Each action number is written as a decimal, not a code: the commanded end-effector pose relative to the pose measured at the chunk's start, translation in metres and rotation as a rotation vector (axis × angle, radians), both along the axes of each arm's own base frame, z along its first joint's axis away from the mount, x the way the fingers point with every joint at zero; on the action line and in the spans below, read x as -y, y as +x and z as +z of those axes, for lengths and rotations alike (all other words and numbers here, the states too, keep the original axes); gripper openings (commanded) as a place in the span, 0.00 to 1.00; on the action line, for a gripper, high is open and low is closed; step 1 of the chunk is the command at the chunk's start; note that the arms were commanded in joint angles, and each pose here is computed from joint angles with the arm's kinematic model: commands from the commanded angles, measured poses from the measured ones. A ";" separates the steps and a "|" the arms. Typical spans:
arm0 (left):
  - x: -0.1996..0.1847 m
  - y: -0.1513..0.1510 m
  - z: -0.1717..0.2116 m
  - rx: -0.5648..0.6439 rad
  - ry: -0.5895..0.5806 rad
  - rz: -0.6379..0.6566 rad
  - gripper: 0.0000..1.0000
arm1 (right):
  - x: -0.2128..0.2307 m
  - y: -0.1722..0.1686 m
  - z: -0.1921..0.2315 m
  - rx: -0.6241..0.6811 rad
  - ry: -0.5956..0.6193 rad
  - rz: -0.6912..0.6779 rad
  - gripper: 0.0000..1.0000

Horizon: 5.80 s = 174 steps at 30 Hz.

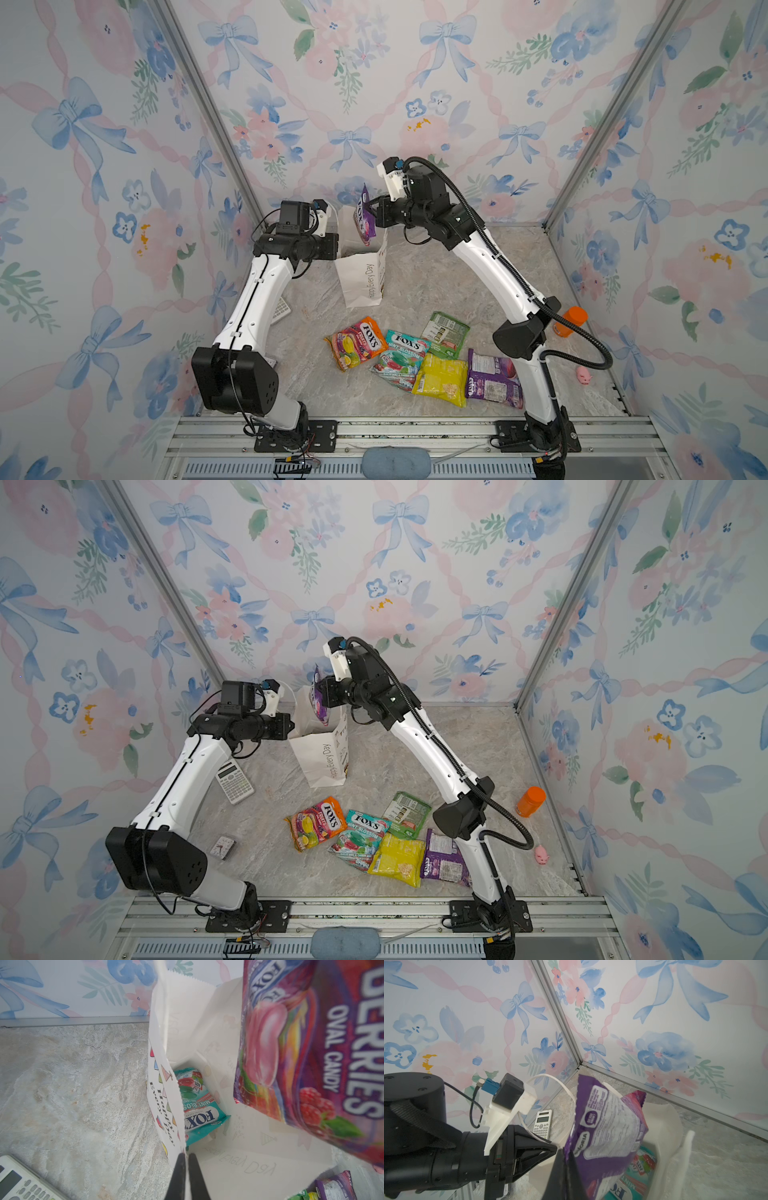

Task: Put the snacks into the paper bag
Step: 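Lower the purple berries bag into the white bag and open the right gripper, then move the right gripper back toward the second purple bag near the robot, then close the right gripper on the second purple bag's edge and lift it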

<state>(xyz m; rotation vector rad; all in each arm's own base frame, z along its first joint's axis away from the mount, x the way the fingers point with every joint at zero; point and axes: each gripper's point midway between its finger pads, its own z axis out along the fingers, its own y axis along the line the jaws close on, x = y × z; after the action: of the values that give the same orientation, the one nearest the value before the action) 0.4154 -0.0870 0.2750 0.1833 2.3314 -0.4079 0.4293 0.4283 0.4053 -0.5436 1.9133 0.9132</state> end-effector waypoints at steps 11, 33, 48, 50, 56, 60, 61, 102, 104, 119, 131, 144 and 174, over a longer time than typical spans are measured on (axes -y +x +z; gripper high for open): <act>0.001 -0.002 0.002 0.012 -0.004 -0.015 0.00 | 0.013 0.031 -0.014 0.017 -0.033 -0.096 0.00; -0.001 -0.001 0.002 0.009 -0.008 -0.010 0.00 | 0.006 0.029 -0.030 -0.013 -0.055 -0.063 0.49; -0.003 0.000 -0.001 0.003 -0.003 -0.004 0.00 | 0.004 -0.031 0.008 -0.019 0.065 0.137 0.68; -0.003 0.000 -0.001 0.003 -0.002 -0.003 0.00 | 0.006 -0.042 0.009 -0.016 0.076 0.163 0.70; -0.003 0.000 -0.003 -0.003 -0.004 -0.002 0.00 | 0.019 -0.066 0.009 0.016 0.090 0.188 0.79; -0.003 0.000 -0.004 -0.004 -0.001 -0.001 0.00 | 0.030 -0.083 0.003 0.024 0.089 0.208 0.80; -0.003 0.001 -0.004 -0.004 0.000 0.000 0.00 | 0.033 -0.087 0.001 0.025 0.085 0.208 0.80; -0.002 0.001 -0.007 -0.012 -0.003 -0.001 0.00 | 0.339 -0.302 -0.359 -0.878 -0.577 -0.792 0.98; -0.002 0.001 -0.006 -0.009 -0.005 -0.002 0.00 | 0.335 -0.302 -0.367 -0.891 -0.556 -0.785 0.99; -0.001 0.001 -0.005 -0.007 -0.009 -0.005 0.00 | 0.315 -0.261 -0.389 -0.850 -0.549 -0.755 0.95; -0.001 0.001 -0.007 -0.010 -0.009 -0.003 0.00 | 0.287 -0.185 -0.364 -0.776 -0.492 -0.668 0.92; -0.001 0.002 -0.010 -0.018 -0.006 -0.003 0.00 | 0.337 -0.188 -0.329 -0.789 -0.371 -0.724 0.84; -0.002 0.004 -0.011 -0.020 -0.005 0.001 0.00 | 0.355 -0.199 -0.382 -0.965 -0.206 -0.726 0.62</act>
<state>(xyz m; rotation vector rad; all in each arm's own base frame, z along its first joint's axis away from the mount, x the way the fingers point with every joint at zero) 0.4163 -0.0868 0.2746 0.1825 2.3285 -0.4105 0.2328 0.0743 0.0286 0.5724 2.7653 0.4918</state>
